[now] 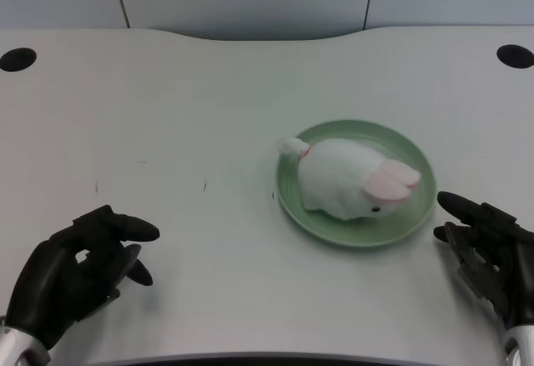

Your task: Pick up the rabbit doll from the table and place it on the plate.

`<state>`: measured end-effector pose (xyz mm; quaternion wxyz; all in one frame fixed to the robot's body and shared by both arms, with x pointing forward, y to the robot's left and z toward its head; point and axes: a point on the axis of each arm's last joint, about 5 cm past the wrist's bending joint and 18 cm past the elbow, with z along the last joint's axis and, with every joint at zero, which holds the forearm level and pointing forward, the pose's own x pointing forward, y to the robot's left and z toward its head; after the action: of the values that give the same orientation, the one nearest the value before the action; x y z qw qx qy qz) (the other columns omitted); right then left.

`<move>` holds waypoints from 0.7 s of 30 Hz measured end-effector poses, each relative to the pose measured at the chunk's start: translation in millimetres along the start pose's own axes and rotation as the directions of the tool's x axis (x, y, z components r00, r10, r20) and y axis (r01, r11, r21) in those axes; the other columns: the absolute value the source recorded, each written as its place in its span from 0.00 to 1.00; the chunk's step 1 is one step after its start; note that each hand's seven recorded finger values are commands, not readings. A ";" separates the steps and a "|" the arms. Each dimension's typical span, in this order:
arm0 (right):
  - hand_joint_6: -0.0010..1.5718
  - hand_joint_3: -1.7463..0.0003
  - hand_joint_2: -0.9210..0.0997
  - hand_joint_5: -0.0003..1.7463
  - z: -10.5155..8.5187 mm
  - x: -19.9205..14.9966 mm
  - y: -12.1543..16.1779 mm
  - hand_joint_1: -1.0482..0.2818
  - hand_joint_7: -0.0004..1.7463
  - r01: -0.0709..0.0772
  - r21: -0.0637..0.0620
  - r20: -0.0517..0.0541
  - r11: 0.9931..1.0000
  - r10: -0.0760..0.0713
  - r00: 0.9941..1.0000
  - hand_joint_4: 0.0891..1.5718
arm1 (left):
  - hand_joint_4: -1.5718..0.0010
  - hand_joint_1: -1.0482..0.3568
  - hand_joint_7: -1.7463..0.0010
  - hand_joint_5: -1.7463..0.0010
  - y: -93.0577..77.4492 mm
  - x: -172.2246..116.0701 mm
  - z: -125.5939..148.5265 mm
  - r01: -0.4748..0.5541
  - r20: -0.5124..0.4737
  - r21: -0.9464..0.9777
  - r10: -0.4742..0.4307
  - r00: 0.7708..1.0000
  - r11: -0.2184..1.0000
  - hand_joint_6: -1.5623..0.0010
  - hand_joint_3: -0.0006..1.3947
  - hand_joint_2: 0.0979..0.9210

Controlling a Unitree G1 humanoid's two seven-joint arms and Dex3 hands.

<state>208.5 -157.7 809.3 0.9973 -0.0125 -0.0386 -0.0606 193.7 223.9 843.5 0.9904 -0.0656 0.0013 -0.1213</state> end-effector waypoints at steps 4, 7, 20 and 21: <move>0.57 0.80 0.00 0.53 0.1 1.9 -2.3 0.51 0.00 0.013 -0.012 -0.015 1.000 -0.013 1.000 0.30 | 0.71 0.25 0.46 0.08 3.0 0.1 -1.7 0.000 -0.018 -0.102 -0.002 1.000 0.995 0.65 0.27 1.00; 0.57 0.80 0.00 0.54 1.2 3.8 -1.5 0.51 0.00 0.006 -0.018 -0.009 1.000 -0.006 1.000 0.30 | 0.71 0.24 0.47 0.07 3.1 2.0 -2.3 0.018 -0.007 -0.154 -0.019 1.000 0.988 0.65 0.26 1.00; 0.57 0.80 0.00 0.54 1.9 6.8 -0.2 0.51 0.01 0.017 -0.023 -0.010 1.000 -0.017 1.000 0.30 | 0.68 0.24 0.44 0.07 1.3 2.9 -2.6 0.028 -0.021 -0.199 -0.033 0.999 0.980 0.64 0.26 1.00; 0.57 0.80 0.00 0.53 1.9 6.8 -0.2 0.51 0.00 0.018 -0.023 -0.010 1.000 -0.018 1.000 0.30 | 0.68 0.24 0.43 0.07 0.7 3.1 -2.6 0.029 -0.019 -0.201 -0.034 0.999 0.979 0.64 0.26 1.00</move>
<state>215.1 -158.7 811.8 0.9967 -0.0233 -0.0329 -0.0700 196.9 223.4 840.8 0.9766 -0.1640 0.0237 -0.1369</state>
